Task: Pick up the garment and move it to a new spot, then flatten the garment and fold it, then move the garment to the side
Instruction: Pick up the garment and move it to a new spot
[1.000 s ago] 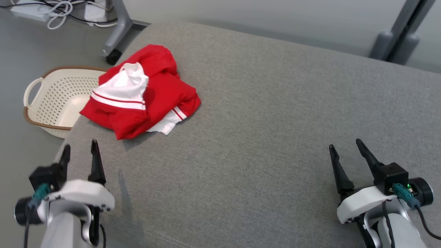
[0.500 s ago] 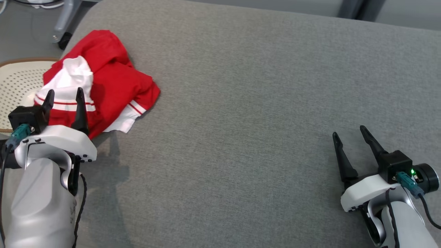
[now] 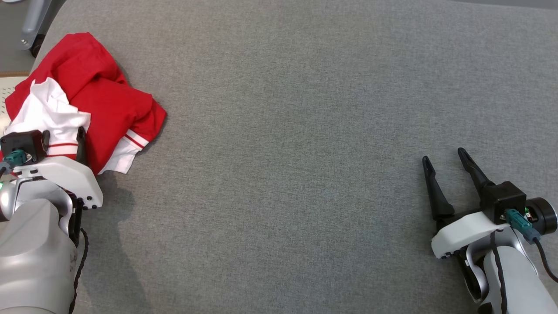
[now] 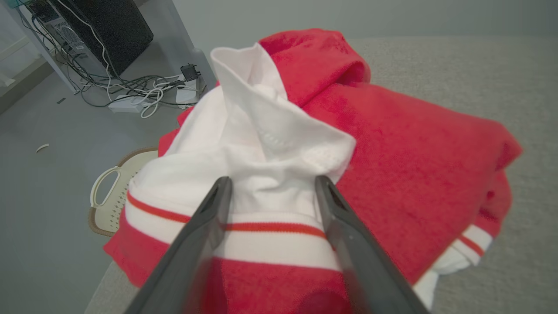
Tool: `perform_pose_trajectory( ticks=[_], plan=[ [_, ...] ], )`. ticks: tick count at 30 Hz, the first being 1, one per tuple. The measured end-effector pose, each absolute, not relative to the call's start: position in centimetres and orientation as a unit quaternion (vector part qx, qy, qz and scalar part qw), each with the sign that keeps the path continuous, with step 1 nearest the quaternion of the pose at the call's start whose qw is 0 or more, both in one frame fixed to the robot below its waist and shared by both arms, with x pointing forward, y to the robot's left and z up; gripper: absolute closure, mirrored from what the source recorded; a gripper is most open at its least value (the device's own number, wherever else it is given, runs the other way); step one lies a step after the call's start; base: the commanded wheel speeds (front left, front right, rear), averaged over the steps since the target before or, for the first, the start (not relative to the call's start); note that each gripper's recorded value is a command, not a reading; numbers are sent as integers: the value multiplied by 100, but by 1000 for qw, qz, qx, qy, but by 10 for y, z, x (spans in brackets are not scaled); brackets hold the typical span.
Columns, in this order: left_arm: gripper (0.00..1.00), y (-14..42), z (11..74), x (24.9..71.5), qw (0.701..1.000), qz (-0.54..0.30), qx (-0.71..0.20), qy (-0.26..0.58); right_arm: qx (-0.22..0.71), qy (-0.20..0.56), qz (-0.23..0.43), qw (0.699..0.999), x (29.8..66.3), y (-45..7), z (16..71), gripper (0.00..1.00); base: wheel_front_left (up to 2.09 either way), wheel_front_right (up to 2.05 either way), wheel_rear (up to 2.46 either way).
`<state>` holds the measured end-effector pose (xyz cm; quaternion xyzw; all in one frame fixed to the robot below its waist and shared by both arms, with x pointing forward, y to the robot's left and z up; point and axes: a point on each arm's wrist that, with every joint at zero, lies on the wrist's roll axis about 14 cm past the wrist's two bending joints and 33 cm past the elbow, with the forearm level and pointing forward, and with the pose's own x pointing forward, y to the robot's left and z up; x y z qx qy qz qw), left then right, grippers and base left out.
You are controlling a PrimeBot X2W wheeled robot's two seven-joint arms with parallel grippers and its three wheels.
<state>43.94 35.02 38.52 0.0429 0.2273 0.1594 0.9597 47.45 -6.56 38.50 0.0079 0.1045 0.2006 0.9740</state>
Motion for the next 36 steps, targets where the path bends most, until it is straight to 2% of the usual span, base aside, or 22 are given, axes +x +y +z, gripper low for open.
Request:
perform_pose_trajectory(
  ticks=[1,6,12,17,27,36],
  plan=[
    [100,350,382,438,958,159,42,234,8,104,199,974,474,-67,385,0,0,0,0],
    [100,351,386,444,959,163,36,229,10,101,192,976,475,-70,389,0,0,0,0],
    [100,345,438,478,978,146,52,142,19,96,184,978,472,-72,396,0,0,0,0],
    [100,313,477,507,991,100,57,76,27,89,176,980,469,-75,404,0,0,0,0],
    [100,186,512,547,996,-62,63,4,35,75,131,988,462,-106,419,0,0,0,0],
    [100,64,496,539,976,-211,48,8,51,68,80,993,448,-143,428,0,0,0,0]
  ],
)
